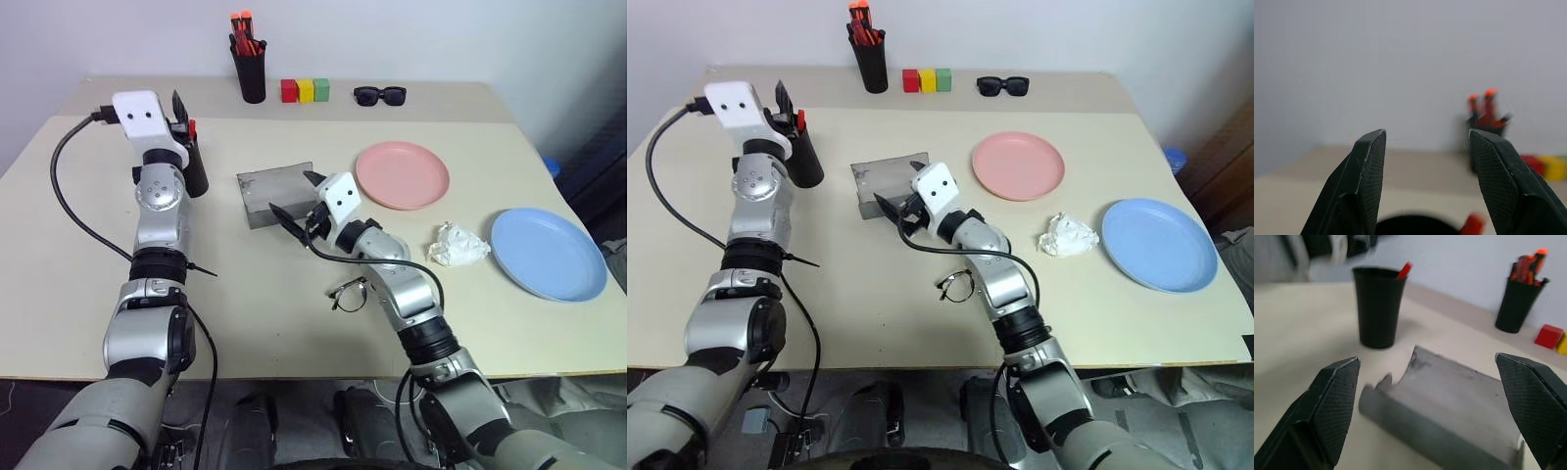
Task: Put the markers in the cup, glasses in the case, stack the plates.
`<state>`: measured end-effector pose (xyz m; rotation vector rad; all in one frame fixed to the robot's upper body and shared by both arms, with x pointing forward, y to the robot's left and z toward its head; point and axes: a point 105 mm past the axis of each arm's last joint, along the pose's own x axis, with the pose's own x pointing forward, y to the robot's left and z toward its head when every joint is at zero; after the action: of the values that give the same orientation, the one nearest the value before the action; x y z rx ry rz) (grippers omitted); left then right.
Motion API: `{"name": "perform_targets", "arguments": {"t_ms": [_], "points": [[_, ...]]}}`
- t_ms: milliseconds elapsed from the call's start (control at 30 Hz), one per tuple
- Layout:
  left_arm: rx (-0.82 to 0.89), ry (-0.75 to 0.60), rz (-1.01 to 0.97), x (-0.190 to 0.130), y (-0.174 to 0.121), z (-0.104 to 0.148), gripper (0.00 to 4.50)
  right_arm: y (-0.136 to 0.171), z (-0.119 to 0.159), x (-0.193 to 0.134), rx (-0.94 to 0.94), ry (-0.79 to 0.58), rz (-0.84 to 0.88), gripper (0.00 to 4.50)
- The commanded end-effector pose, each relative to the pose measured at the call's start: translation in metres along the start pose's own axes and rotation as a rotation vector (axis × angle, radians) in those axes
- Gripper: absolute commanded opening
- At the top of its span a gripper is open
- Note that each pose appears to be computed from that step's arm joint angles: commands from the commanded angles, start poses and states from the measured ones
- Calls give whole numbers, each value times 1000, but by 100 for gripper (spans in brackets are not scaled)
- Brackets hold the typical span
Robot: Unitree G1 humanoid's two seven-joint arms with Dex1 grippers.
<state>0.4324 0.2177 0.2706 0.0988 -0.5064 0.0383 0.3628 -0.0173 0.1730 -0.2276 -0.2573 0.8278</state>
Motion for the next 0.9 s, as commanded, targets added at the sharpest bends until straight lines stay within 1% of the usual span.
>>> {"name": "perform_targets", "arguments": {"t_ms": [33, 100, 133, 233, 300, 367, 433, 500, 667, 700, 733, 767, 900], "points": [[44, 68, -340, -16, -44, 5, 366, -25, 15, -20, -63, -15, -10, 450], [130, 203, -527, -38, -67, -16, 447, -39, 8, -38, -96, 48, -8, 450], [156, 251, -594, -47, -74, -23, 447, -44, 6, -45, -104, 72, -5, 450], [148, 356, -741, -69, -91, -41, 447, -50, 1, -66, -111, 123, 6, 450], [140, 399, -821, -78, -101, -52, 447, -52, -5, -84, -87, 165, 17, 450], [101, 454, -894, -82, -110, -64, 447, -53, -14, -110, -78, 234, 28, 450], [102, 522, -970, -86, -113, -76, 447, -55, -18, -128, -77, 278, 14, 450], [132, 578, -1036, -90, -113, -86, 447, -57, -19, -138, -75, 299, -9, 450], [141, 670, -1098, -87, -111, -98, 447, -55, -21, -149, -77, 320, -56, 450], [142, 673, -1106, -87, -111, -98, 396, -53, -21, -150, -78, 321, -59, 450], [140, 672, -1112, -87, -111, -98, 371, -51, -22, -151, -79, 324, -60, 450], [139, 669, -1117, -86, -111, -98, 327, -49, -23, -151, -80, 326, -61, 450], [128, 659, -1131, -88, -112, -98, 111, -42, -24, -151, -79, 332, -60, 450]]}}
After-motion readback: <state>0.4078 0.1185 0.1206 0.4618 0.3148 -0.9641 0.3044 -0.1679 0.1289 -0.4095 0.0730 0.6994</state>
